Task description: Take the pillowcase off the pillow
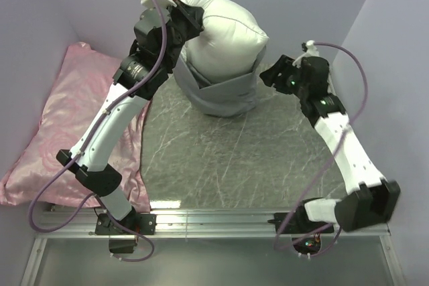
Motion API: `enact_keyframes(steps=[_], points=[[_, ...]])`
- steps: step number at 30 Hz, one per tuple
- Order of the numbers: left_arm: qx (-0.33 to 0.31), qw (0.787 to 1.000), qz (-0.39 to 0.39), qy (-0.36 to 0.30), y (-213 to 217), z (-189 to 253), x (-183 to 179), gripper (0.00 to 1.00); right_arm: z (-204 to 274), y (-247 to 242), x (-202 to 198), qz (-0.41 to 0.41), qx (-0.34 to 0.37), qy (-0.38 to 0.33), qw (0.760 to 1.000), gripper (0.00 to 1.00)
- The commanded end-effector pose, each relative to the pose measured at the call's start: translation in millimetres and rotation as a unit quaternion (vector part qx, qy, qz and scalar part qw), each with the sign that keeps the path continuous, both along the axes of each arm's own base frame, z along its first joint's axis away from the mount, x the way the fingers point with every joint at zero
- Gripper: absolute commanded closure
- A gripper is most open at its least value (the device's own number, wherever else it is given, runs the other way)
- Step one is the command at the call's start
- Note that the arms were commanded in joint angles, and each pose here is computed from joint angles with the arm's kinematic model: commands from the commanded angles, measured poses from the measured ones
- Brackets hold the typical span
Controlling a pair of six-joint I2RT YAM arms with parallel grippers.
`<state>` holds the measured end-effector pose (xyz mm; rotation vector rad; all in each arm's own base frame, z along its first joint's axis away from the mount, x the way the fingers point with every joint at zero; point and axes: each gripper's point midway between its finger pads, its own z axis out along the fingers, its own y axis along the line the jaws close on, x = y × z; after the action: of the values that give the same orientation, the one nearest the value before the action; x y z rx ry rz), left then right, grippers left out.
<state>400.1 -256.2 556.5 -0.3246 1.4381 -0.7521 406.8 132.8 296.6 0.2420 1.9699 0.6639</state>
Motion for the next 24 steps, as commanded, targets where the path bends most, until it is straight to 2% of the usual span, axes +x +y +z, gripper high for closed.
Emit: enact_keyframes(steps=[1,3,4,8,13,16,17,19,20,24], points=[[-0.068,0.994,0.011,-0.084,9,58,-8,0.99,100,-8,-42,0.005,0.015,-0.157,0.988,0.34],[-0.063,0.995,0.003,-0.073,3,48,-4,1.00,131,-6,-66,0.031,0.013,-0.211,0.977,0.31],[-0.065,0.995,-0.002,-0.069,1,45,-4,0.99,163,-6,-89,0.045,0.017,-0.267,0.963,0.29],[-0.056,0.997,-0.026,-0.048,-13,21,0,1.00,226,-6,-136,0.077,-0.018,-0.379,0.922,0.21],[-0.040,0.996,-0.079,-0.012,-40,-8,2,1.00,237,4,-132,0.107,-0.071,-0.384,0.914,0.21],[-0.019,0.994,-0.105,0.014,-60,-36,0,0.99,247,9,-132,0.112,-0.079,-0.392,0.910,0.19],[-0.009,0.993,-0.115,0.027,-70,-53,-4,0.99,264,7,-136,0.107,-0.094,-0.409,0.902,0.19],[-0.007,0.991,-0.129,0.032,-80,-61,-10,0.99,249,25,-120,0.129,-0.120,-0.371,0.912,0.19],[0.000,0.989,-0.139,0.042,-89,-73,-14,0.99,266,22,-121,0.114,-0.144,-0.385,0.904,0.19],[0.005,0.986,-0.154,0.062,-104,-97,-24,0.99,247,50,-98,0.139,-0.193,-0.345,0.908,0.18]])
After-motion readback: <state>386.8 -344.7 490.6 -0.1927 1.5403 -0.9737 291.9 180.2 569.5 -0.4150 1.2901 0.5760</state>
